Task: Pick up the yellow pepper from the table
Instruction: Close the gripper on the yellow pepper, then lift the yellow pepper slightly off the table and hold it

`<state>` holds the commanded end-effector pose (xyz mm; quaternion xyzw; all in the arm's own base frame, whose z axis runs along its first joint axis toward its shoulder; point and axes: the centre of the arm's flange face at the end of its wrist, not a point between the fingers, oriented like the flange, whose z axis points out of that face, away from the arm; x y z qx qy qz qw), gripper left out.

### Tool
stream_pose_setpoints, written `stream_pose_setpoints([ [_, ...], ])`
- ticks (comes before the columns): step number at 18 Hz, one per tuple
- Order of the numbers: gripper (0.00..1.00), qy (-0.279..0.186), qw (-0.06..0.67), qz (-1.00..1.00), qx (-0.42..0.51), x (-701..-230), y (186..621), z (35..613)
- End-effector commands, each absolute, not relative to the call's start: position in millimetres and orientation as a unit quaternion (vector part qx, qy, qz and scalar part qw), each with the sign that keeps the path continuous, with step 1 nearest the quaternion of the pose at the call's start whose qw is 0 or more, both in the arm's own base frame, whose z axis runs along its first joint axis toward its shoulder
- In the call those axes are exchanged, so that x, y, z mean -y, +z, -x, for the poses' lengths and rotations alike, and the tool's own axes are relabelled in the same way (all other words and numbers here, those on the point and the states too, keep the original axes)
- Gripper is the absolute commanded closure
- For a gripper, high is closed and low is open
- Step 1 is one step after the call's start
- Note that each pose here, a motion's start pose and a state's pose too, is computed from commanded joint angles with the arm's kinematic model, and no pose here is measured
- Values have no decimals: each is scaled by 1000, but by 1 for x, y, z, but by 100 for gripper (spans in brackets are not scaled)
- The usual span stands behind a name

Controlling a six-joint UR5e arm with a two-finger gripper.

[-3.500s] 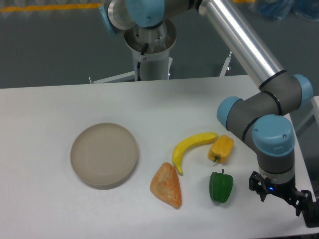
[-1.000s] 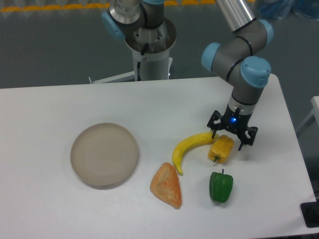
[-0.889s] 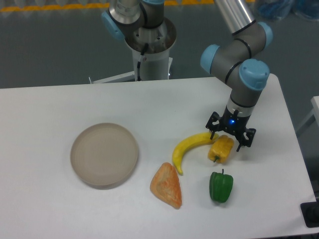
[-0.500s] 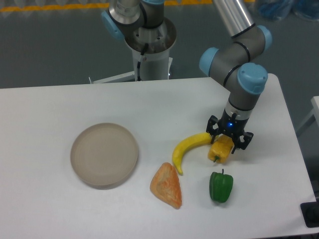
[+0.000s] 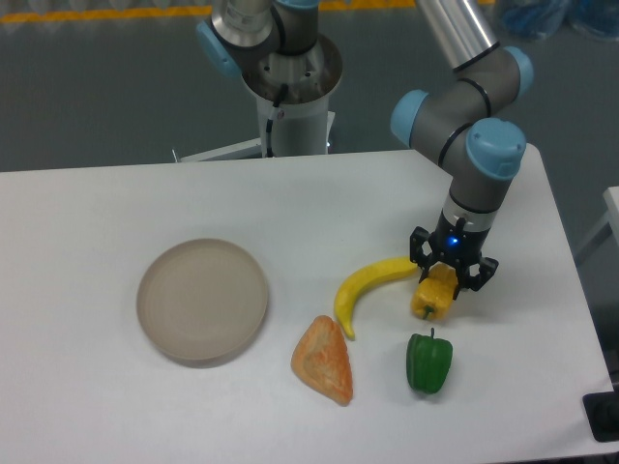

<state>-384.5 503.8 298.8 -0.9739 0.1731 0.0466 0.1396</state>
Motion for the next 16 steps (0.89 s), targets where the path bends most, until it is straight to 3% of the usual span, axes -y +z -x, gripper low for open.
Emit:
stream_pose_setpoints([
  [4,67,93,113,970,-197,-532,352,379],
  [7,67,91,113,966,-213,-547,389,363],
  [16,67,112,89,966,-214,-554,392,357],
])
